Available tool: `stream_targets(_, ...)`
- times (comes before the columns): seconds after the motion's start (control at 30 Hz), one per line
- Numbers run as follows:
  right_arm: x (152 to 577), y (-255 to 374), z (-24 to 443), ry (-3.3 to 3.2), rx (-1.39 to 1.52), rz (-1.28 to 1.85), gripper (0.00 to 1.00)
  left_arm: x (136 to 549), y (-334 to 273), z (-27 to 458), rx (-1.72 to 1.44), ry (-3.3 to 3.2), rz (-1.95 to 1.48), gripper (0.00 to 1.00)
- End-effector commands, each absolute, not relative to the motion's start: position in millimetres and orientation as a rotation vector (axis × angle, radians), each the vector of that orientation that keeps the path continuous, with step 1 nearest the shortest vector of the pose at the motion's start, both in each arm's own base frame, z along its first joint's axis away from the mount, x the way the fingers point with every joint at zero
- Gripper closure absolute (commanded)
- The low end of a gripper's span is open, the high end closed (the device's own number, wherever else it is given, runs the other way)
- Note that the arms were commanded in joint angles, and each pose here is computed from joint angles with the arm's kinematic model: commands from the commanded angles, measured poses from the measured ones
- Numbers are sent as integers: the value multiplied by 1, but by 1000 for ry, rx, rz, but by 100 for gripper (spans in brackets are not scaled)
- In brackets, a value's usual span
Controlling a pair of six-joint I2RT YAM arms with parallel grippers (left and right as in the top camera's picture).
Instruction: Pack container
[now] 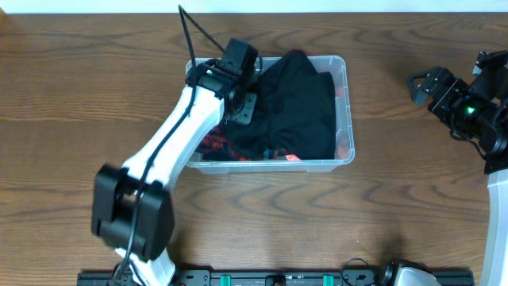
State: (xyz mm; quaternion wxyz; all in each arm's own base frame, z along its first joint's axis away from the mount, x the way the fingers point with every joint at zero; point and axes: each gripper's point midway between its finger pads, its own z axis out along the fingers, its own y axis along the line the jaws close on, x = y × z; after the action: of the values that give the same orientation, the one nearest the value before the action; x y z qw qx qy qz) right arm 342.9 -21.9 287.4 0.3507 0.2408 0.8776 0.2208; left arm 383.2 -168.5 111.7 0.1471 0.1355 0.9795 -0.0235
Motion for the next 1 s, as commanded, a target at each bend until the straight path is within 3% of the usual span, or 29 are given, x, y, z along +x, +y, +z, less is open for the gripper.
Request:
stream_targets(0.0, 343, -24, 286, 2273, 632, 573, 1, 370, -165, 80, 351, 2937, -100, 54)
stream_targets(0.17, 343, -24, 286, 2273, 632, 573, 1, 369, -159, 106, 295, 2917, -90, 52)
stream_targets(0.47, 343, -24, 286, 2273, 632, 573, 1, 349, -118, 253, 168, 2596, -87, 35)
stream_targets(0.5, 343, -24, 286, 2273, 632, 573, 1, 341, -109, 267, 149, 2562, -69, 31)
stream_targets(0.57, 343, -24, 286, 2273, 632, 573, 1, 324, -94, 292, 120, 2502, -41, 6)
stream_targets(0.6, 343, -24, 286, 2273, 632, 573, 1, 315, -88, 302, 112, 2475, -38, 2)
stream_targets(0.97, 343, -24, 286, 2273, 632, 573, 1, 231, -57, 363, 83, 2295, -106, 2)
